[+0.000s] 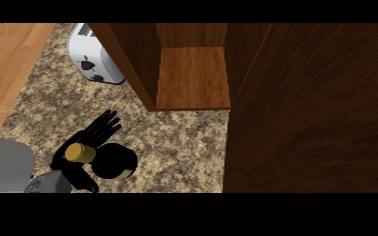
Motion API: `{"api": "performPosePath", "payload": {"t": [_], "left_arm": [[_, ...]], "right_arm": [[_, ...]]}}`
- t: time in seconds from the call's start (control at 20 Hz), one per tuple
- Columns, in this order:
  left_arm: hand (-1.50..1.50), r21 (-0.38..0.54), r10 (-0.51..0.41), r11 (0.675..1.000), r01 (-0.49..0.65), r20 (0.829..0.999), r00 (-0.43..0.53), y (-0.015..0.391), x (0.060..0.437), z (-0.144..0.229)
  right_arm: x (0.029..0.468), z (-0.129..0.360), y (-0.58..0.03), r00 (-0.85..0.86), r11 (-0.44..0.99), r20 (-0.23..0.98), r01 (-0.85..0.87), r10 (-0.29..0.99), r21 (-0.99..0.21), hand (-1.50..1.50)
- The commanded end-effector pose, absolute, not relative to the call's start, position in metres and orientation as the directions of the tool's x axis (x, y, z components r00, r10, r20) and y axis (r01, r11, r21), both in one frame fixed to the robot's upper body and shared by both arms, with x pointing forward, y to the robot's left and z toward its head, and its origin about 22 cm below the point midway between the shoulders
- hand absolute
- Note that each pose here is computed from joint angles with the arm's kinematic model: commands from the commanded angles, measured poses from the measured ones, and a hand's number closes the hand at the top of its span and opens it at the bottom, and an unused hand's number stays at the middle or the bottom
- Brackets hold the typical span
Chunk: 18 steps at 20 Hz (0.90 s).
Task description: Pick up the wine, place it into the cabinet and close the cabinet
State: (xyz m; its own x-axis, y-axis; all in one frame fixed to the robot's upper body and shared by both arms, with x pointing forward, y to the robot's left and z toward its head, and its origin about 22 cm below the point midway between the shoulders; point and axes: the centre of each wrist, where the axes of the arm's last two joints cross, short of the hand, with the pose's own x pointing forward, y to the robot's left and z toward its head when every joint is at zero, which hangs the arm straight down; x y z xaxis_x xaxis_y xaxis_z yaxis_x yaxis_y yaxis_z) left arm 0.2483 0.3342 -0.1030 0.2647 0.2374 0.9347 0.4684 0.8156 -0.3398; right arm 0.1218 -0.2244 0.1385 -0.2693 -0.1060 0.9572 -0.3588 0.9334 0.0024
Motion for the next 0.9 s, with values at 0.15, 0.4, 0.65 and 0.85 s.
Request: {"api": "performPosePath", "payload": {"t": [0.15,0.4,0.65,0.85], "left_arm": [[-1.50,-0.417,0.323,0.760,0.499,0.908,0.266,0.338,0.244,-0.124],[-1.50,-0.480,0.385,0.755,0.447,0.876,0.291,0.311,0.251,-0.139],[-1.50,-0.489,0.400,0.741,0.461,0.872,0.283,0.310,0.251,-0.141],[1.50,-0.534,0.416,0.686,0.494,0.845,0.336,0.282,0.259,-0.146]], "right_arm": [[0.097,0.159,-0.232,-0.316,0.916,0.932,-0.400,-0.175,0.036,-1.50],[0.109,0.156,-0.221,-0.304,0.923,0.936,-0.382,-0.176,0.050,-1.50],[0.099,0.158,-0.234,-0.310,0.918,0.937,-0.396,-0.164,0.030,-1.50],[0.104,0.153,-0.220,-0.309,0.920,0.935,-0.389,-0.173,0.042,-1.50]]}}
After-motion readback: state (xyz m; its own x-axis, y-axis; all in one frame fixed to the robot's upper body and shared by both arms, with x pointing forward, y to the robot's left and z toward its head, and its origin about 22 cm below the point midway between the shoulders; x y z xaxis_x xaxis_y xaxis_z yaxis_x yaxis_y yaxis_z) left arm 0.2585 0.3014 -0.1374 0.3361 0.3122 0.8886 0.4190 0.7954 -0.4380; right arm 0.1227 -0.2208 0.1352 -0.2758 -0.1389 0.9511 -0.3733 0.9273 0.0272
